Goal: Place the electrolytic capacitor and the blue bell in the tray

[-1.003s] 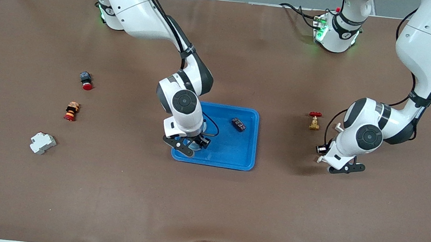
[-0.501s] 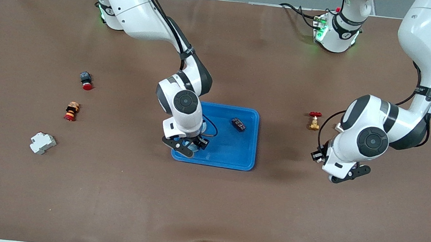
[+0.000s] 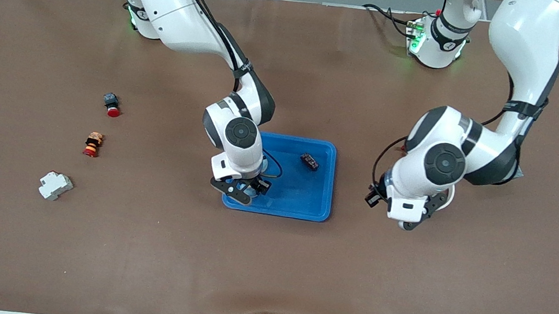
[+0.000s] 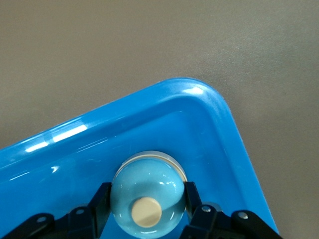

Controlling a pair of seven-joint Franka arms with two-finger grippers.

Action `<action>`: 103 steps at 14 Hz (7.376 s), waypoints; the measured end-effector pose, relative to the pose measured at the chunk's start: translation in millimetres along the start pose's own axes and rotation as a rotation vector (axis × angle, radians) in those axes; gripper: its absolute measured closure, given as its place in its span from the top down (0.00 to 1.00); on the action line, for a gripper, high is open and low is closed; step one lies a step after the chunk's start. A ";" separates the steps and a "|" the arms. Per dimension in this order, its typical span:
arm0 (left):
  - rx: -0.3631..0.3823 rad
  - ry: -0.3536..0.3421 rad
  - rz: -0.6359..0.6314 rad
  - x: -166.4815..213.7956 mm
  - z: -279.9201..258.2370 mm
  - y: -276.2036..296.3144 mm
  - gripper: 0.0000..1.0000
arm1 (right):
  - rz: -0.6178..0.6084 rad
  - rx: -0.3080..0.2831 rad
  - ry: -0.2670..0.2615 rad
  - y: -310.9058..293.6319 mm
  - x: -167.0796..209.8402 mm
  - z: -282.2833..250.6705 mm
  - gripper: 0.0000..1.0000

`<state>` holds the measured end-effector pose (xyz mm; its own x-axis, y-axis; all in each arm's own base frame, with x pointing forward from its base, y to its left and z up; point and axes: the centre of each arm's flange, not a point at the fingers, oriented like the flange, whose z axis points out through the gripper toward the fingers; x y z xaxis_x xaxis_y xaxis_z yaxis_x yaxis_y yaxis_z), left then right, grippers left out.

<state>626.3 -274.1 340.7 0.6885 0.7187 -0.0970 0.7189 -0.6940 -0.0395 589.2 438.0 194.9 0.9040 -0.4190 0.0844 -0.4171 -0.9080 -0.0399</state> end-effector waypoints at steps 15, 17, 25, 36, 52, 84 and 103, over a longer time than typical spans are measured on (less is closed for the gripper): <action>-0.092 -0.008 -0.073 -74.3 93.2 77.1 0.34 | -0.103 -0.066 -0.014 -8.4 -3.1 -26.8 1.00; -0.101 -0.006 -0.078 -77.3 103.9 79.8 0.34 | -0.133 -0.066 -0.033 -7.0 12.5 -59.5 1.00; -0.104 0.000 -0.065 -107.0 131.8 87.8 0.34 | -0.278 -0.034 -0.066 106.5 163.9 -153.0 1.00; -0.066 0.028 -0.066 -116.0 161.6 86.3 0.39 | -0.455 -0.043 -0.143 308.0 296.8 -188.8 1.00; 0.028 0.062 0.018 -85.8 69.3 71.1 1.00 | -0.384 -0.029 -0.197 408.6 258.7 -384.3 1.00; 0.082 0.006 0.690 93.2 -132.8 -232.5 1.00 | -0.335 -0.010 -0.172 440.4 204.4 -412.1 1.00; -0.041 0.226 0.717 83.5 -261.1 -211.3 1.00 | -0.340 -0.008 -0.164 437.4 204.5 -412.5 1.00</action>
<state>556.9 -56.3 600.5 0.9889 0.0852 0.1220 0.0866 -0.9962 -0.0060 553.0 -45.2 605.4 0.9937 -0.0883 -0.0689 -0.0904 -0.9955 -0.0287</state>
